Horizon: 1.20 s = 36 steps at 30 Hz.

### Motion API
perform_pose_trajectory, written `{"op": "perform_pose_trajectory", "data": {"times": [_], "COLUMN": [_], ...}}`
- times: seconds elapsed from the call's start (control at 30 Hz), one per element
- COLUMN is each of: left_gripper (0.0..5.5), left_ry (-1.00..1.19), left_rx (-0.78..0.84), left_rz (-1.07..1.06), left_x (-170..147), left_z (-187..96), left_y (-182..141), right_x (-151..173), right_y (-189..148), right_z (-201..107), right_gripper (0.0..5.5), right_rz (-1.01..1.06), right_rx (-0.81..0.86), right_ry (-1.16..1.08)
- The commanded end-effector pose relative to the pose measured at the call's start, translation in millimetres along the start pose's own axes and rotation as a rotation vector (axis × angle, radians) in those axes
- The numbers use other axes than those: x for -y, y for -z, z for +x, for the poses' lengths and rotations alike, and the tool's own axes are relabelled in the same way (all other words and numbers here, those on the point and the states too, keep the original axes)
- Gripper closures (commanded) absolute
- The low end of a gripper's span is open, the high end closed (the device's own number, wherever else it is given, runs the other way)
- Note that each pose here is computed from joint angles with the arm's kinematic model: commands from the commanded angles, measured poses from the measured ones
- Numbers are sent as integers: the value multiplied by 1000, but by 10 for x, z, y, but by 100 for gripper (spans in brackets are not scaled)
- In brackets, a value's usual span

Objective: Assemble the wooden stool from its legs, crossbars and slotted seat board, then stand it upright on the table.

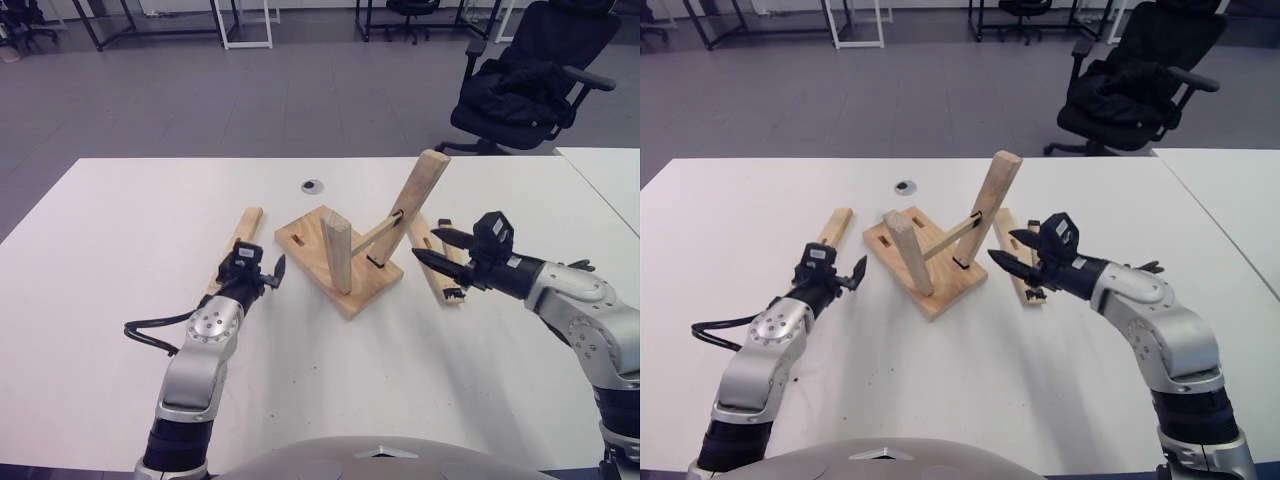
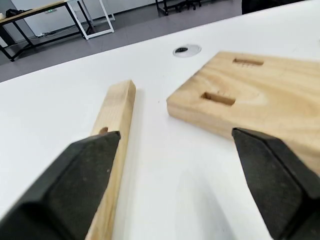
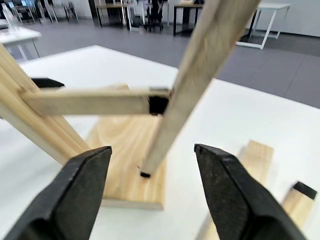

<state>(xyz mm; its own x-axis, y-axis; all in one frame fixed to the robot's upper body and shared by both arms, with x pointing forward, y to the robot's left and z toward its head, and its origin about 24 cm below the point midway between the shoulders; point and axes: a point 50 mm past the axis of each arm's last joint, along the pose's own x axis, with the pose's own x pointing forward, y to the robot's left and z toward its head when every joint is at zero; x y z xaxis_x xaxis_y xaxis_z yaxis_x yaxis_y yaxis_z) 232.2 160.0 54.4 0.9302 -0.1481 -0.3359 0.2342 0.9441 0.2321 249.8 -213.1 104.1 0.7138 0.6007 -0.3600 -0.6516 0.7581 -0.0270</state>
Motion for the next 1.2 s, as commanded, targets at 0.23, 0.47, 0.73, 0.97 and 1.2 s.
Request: {"op": "perform_pose_trajectory", "data": {"times": [0.23, 0.47, 0.73, 0.97, 1.2], "left_gripper": [138, 138, 138, 138, 138], "left_ry": [151, 197, -119, -200, -92], "left_rx": [-56, -37, 178, 389, 418], "left_rz": [121, 132, 26, -314, -370], "left_x": [209, 215, -214, 9, 138], "left_z": [307, 606, 49, -526, -509], "left_y": [153, 177, -90, -689, -966], "right_x": [160, -71, -116, -91, -234], "right_y": [407, 348, 155, -282, -660], "right_z": [767, 742, 126, -122, -80], "right_gripper": [241, 241, 241, 241, 241], "right_rz": [-337, -398, -180, 178, 193], "right_rx": [-144, -96, 37, 286, 363], "right_ry": [-15, -192, 86, 394, 313]}}
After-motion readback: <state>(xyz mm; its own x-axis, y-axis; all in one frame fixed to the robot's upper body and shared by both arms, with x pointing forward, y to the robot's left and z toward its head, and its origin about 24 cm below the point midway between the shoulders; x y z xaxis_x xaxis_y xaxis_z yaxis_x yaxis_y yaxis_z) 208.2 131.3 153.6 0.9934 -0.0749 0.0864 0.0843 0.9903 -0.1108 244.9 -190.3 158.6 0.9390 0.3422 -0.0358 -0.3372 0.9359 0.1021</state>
